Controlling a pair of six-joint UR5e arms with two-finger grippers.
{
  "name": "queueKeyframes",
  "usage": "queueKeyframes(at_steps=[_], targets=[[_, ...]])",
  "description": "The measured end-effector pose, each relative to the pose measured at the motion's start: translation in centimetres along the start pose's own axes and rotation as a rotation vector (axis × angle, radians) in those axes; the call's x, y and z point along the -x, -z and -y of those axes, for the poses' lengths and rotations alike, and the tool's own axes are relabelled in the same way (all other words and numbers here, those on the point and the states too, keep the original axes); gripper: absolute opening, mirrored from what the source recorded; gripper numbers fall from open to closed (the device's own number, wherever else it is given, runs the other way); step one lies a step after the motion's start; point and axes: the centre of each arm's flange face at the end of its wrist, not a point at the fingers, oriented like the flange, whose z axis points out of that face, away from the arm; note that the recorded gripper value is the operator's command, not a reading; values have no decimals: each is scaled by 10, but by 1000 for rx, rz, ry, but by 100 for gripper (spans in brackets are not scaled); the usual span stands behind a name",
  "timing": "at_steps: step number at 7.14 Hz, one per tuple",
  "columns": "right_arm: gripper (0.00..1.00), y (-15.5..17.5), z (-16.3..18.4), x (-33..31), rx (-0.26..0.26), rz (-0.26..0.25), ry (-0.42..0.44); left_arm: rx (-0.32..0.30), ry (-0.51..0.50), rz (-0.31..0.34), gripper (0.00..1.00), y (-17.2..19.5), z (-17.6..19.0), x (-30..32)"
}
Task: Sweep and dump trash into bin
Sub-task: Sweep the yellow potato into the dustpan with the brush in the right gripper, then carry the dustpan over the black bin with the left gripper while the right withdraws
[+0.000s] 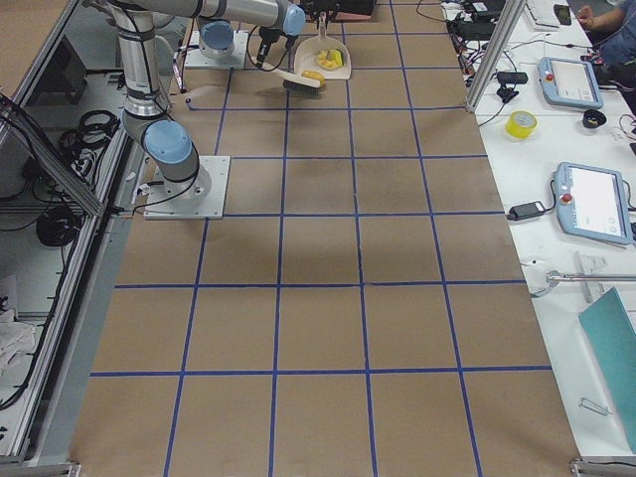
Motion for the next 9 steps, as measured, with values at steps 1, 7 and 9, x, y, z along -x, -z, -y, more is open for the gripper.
queueKeyframes(at_steps=[1, 7, 9], targets=[[0, 11, 14, 24, -23, 23, 10, 0, 3, 1, 0, 0, 0, 1], [0, 40, 43, 34, -76, -22, 35, -20, 25, 9, 0, 0, -22, 3], [0, 62, 48, 4, -104, -111, 23, -61, 47, 14, 0, -4, -39, 4]])
